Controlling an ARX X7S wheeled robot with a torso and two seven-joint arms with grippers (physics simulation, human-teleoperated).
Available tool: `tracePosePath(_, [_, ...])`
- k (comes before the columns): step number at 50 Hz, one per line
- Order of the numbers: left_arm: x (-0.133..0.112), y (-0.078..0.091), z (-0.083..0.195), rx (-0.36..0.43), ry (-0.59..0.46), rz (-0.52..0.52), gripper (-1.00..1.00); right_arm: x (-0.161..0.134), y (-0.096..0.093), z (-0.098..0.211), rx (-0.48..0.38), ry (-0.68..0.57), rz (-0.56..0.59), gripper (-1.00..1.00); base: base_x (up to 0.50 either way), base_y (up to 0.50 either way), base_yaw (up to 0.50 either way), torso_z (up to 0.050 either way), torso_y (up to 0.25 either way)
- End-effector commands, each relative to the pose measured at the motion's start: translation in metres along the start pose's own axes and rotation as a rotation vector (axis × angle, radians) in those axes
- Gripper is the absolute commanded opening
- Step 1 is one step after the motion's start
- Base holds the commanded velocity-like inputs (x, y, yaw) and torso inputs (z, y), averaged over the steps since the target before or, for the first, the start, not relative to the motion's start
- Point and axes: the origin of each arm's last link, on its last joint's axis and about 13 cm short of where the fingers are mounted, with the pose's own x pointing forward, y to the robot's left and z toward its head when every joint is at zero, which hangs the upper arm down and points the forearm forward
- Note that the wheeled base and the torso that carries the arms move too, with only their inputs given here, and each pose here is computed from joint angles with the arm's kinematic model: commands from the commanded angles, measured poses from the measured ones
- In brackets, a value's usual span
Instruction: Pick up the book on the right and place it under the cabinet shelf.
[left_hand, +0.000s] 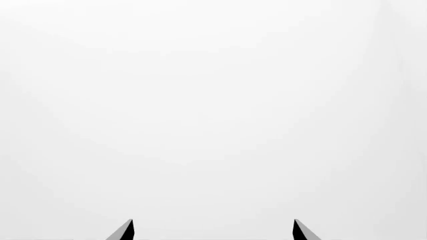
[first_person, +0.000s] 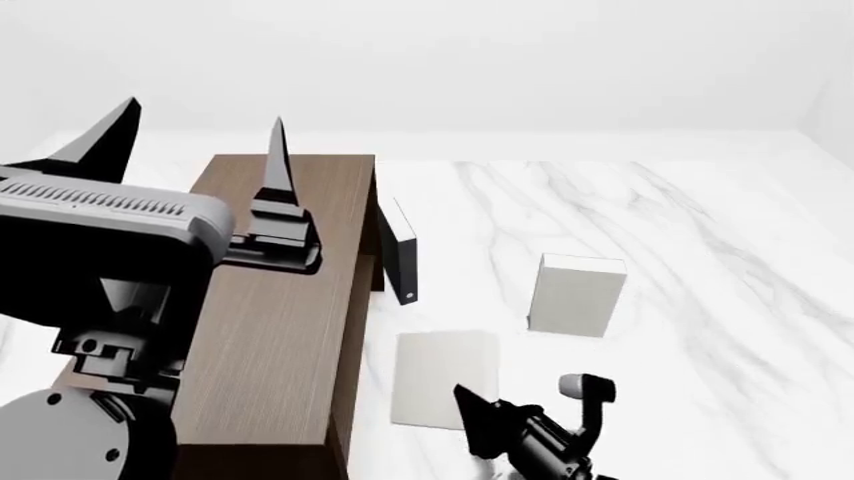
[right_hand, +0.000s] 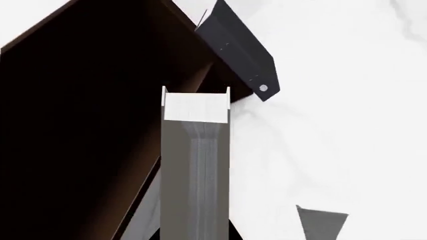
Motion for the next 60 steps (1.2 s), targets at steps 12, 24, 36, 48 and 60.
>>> tracePosePath(12, [-0.003,0.001,-0.001,-0.004,0.001,0.006,1.0,0.022,-0.008,-0.014,0.073,-0.038,-0.055,-1.0,0.0,0.0,0.0,0.0,0.0])
tracePosePath(24, [-0.004,0.002,0.0,-0.003,0.0,0.007,1.0,0.031,-0.011,-0.029,0.114,-0.017,-0.042,-1.0,0.0,0.0,0.0,0.0,0.0])
tracePosePath(36, [-0.005,0.003,0.0,-0.005,-0.002,0.012,1.0,0.032,-0.014,-0.039,0.136,0.002,-0.058,-1.0,0.0,0.0,0.0,0.0,0.0])
tracePosePath(48, [-0.004,0.003,-0.001,-0.005,-0.002,0.013,1.0,0.036,-0.014,-0.045,0.265,-0.027,-0.041,-1.0,0.0,0.0,0.0,0.0,0.0])
tracePosePath(60, [-0.004,0.003,-0.002,-0.007,-0.002,0.014,1.0,0.04,-0.011,-0.045,0.307,-0.033,-0.011,-1.0,0.01,0.0,0.01,-0.003,0.0])
